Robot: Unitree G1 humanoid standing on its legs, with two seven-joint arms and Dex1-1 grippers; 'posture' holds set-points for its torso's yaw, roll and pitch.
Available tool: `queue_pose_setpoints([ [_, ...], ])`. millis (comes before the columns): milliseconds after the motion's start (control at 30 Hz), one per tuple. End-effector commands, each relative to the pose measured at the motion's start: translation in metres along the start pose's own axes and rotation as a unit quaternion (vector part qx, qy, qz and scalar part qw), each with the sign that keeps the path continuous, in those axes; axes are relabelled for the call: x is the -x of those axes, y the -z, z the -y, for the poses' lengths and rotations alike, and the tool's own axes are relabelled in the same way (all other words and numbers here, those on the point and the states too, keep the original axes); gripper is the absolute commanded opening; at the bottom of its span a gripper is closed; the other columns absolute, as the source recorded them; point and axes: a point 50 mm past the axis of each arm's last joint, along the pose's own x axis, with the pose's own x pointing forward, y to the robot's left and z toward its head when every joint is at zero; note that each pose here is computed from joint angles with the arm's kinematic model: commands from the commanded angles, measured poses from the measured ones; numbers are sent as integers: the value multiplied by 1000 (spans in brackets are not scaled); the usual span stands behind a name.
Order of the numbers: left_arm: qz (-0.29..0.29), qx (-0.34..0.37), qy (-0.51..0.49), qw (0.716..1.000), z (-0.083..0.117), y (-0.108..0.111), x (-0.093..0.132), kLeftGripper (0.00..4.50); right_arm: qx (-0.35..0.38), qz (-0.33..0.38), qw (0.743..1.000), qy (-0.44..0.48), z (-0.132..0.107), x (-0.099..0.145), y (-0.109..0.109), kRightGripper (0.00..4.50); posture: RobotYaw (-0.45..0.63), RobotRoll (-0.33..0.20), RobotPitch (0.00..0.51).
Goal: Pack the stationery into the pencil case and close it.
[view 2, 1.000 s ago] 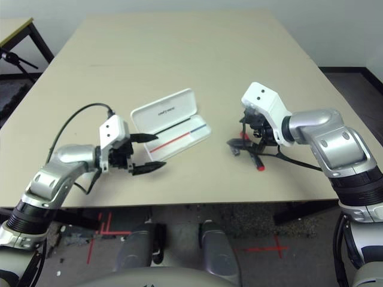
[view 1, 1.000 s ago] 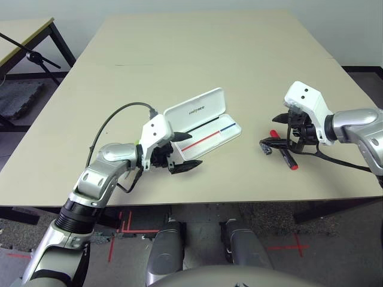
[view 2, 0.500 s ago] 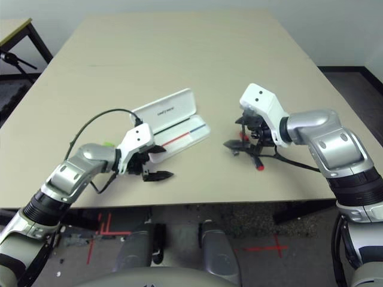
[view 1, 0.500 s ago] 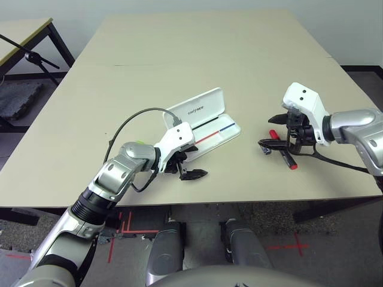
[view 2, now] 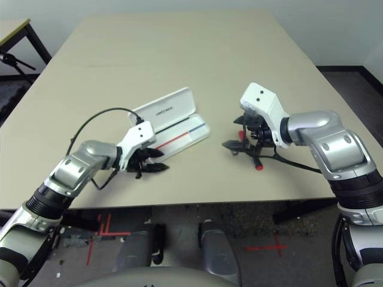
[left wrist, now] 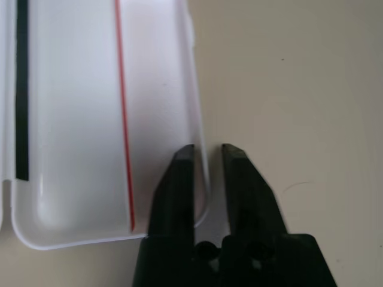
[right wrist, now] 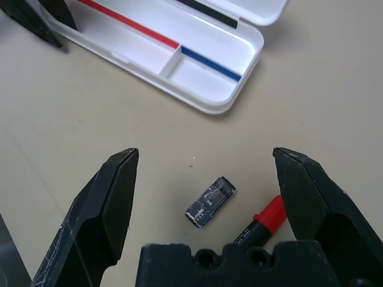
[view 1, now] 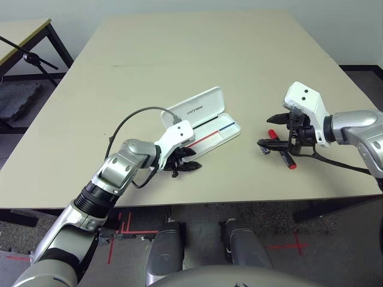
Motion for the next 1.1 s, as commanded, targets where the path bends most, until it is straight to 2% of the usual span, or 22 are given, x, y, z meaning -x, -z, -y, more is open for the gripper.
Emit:
queue_pose_setpoints([
  [33, -40, 24, 13, 999, -1, 16, -3, 39, 5, 17, 1000, 0, -2, 1, -3, 4500, -25, 0, 94],
  [167, -35, 6, 12, 999, -5, 13, 2, 39, 5, 19, 1000, -1, -2, 1, -4, 4500, -26, 0, 94],
  [400, -27, -120, 51, 991, 3, 7, 22, 39, 8, 16, 1000, -11, -3, 3, 1, 4500, -23, 0, 98],
  [600, -27, -180, 80, 980, 9, 21, 34, 39, 6, 24, 1000, -5, 1, 5, 3, 4500, -20, 0, 100],
  [733, -19, -197, 87, 976, 10, 26, 37, 39, 4, 24, 1000, -5, 3, 5, 5, 4500, -11, 0, 100],
  [1100, -23, -231, 72, 970, -2, 40, 41, 39, 1, 24, 1000, -8, 5, 0, 8, 4500, 6, 0, 101],
])
